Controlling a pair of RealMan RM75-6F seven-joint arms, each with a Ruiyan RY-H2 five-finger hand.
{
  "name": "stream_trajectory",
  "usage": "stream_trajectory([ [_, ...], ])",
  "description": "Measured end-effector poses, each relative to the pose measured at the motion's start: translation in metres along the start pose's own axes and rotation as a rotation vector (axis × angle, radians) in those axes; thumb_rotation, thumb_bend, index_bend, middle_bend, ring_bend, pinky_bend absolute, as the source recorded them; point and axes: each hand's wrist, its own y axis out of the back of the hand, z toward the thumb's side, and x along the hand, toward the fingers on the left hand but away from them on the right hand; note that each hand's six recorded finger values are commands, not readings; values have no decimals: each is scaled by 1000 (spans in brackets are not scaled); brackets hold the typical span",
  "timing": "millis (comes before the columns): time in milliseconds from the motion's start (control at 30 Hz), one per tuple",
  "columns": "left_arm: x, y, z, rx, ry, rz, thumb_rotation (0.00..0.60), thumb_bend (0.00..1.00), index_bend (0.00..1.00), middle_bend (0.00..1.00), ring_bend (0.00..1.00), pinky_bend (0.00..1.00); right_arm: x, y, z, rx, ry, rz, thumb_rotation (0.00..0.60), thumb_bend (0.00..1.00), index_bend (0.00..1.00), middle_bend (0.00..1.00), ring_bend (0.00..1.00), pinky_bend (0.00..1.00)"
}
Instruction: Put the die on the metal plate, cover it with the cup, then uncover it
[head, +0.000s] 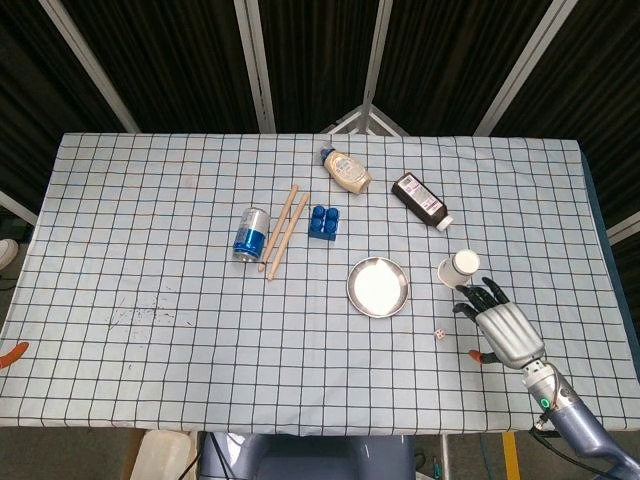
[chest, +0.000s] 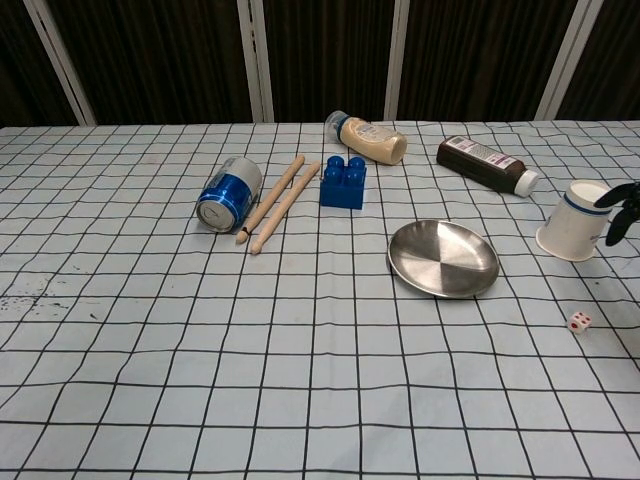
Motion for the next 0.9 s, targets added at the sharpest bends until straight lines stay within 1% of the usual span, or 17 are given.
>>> stream_trajectory([
  [267, 0, 0, -1, 5, 7, 3, 600, 129, 125, 0, 0, 63, -15, -9, 5, -42, 21, 30, 600, 262, 380, 130, 166, 36],
  [533, 1, -2, -1, 12, 9, -3, 600, 130, 125, 0, 0, 62, -21, -19, 11, -60, 40, 51, 600, 265, 380, 130, 167, 36],
  [900, 1, -5, 1, 24, 8, -12, 600, 129, 125, 0, 0, 63, -27, -28, 15, -52, 58, 62, 600, 265, 380, 130, 167, 36],
])
